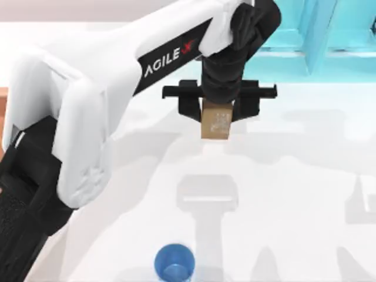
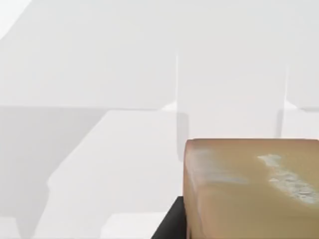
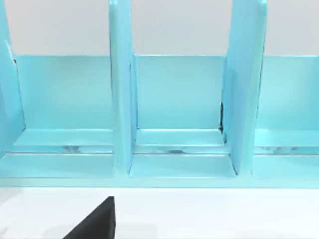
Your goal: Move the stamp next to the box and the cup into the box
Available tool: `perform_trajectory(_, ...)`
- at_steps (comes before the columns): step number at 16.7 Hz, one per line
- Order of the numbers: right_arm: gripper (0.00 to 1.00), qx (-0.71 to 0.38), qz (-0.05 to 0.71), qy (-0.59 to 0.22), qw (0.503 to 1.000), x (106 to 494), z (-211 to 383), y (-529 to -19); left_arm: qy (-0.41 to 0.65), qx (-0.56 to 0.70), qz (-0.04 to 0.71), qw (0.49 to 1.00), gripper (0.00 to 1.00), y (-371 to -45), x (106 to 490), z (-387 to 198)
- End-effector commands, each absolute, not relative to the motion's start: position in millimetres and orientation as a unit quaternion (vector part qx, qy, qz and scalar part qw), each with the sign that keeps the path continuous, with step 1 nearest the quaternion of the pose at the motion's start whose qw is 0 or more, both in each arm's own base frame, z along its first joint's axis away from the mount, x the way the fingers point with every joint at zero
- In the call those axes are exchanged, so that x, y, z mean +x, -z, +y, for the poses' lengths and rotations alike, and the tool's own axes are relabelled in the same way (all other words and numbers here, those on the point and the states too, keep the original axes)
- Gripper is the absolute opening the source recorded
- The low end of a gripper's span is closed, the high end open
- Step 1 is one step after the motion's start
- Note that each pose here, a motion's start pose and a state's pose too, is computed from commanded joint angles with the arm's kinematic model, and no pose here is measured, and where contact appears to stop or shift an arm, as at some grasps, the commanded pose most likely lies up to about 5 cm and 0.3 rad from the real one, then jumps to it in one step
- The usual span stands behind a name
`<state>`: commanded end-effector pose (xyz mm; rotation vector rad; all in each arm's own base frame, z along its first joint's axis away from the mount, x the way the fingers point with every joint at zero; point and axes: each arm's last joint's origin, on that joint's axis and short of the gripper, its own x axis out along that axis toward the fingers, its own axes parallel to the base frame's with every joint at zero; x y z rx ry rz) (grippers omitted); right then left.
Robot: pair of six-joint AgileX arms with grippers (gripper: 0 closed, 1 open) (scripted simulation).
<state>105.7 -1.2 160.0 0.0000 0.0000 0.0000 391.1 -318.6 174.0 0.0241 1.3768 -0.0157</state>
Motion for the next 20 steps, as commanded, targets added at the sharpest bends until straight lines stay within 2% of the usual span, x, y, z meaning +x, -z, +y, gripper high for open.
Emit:
perform_trajectory(3, 1.0, 0.0, 0.0, 0.0, 1.0, 105.7, -1.2, -160.0, 0.011, 0.006, 0.629, 0.777, 0.0, -206.4, 388.3, -294.7)
perform_trajectory(6, 1.0, 0.0, 0.0, 0.0, 1.0, 105.7, -1.2, -160.0, 0.008, 0.01, 0.633, 0.774, 0.0, -224.2, 386.2, -267.9)
perform_trajectory(15, 1.0, 0.0, 0.0, 0.0, 1.0, 105.7, -1.2, -160.0, 0.01, 0.008, 0.63, 0.776, 0.0, -233.7, 384.4, -251.1)
perform_trajectory(20, 1.0, 0.0, 0.0, 0.0, 1.0, 105.7, -1.2, -160.0, 0.012, 0.008, 0.631, 0.776, 0.0, -252.2, 355.2, -212.6)
